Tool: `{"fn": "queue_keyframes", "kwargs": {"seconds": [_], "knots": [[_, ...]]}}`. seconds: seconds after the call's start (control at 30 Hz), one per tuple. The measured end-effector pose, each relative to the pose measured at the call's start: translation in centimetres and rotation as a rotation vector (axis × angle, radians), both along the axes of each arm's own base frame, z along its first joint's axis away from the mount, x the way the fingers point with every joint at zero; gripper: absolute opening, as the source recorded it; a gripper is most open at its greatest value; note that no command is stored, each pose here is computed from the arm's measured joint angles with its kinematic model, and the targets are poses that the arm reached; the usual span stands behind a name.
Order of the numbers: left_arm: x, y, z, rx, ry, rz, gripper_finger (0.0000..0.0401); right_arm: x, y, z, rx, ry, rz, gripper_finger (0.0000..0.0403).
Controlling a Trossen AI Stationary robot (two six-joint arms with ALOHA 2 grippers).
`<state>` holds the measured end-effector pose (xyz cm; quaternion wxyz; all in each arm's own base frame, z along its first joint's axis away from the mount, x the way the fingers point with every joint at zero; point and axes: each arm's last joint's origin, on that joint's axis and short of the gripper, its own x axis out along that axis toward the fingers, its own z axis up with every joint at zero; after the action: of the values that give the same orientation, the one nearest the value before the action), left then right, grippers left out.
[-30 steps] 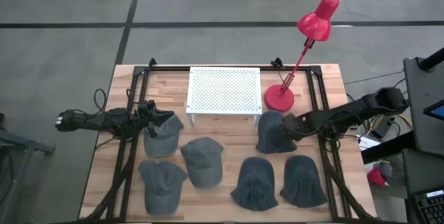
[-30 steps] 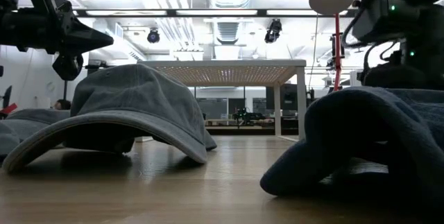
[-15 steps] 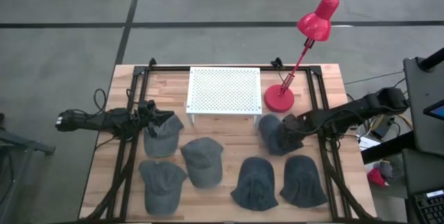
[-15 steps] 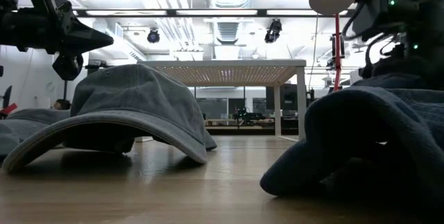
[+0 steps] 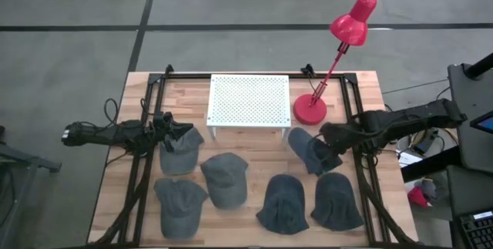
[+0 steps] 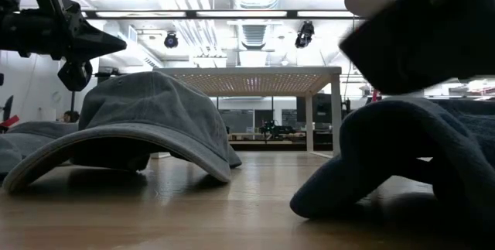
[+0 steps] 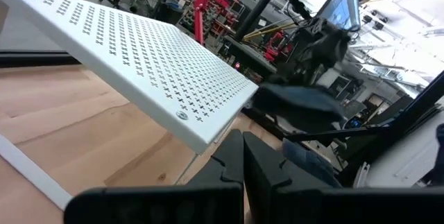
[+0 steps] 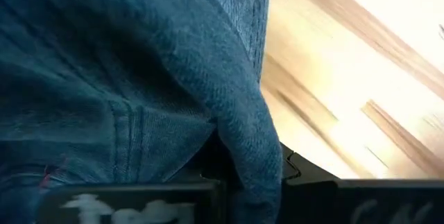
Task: Pick & Place hat
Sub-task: Put the blue cap on the shelf
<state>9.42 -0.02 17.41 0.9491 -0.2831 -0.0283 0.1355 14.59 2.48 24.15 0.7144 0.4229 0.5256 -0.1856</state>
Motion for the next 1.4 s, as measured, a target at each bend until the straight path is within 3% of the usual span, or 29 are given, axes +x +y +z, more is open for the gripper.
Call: {"fn": "queue_keyframes", "kwargs": {"seconds": [0.2,0.4,0.63,0.9,1.1,1.4], "knots": [[0.0,0.0,0.0,-0.024,-0.007,0.001,0.0000,1.3,-0.3,4.9,-0.108,-0.187,-0.134,0.0027],[0.0,0.0,0.0,-0.024,-0.008,0.001,0.0000,5.2,-0.4,8.3,-0.230,-0.238,-0.317,0.0027],[0.0,0.0,0.0,-0.024,-0.008,0.001,0.0000,11.1,-1.0,10.1,-0.312,-0.055,-0.381,0.0027],[0.0,0.0,0.0,-0.024,-0.009,0.001,0.0000,16.4,-4.1,11.0,-0.377,0.106,-0.438,0.0054],[0.0,0.0,0.0,-0.024,-0.009,0.001,0.0000,18.6,-6.4,11.4,-0.381,0.165,-0.481,0.0047],[0.0,0.0,0.0,-0.024,-0.010,0.001,0.0000,19.8,-9.0,9.9,-0.391,0.309,-0.548,0.0048]]}}
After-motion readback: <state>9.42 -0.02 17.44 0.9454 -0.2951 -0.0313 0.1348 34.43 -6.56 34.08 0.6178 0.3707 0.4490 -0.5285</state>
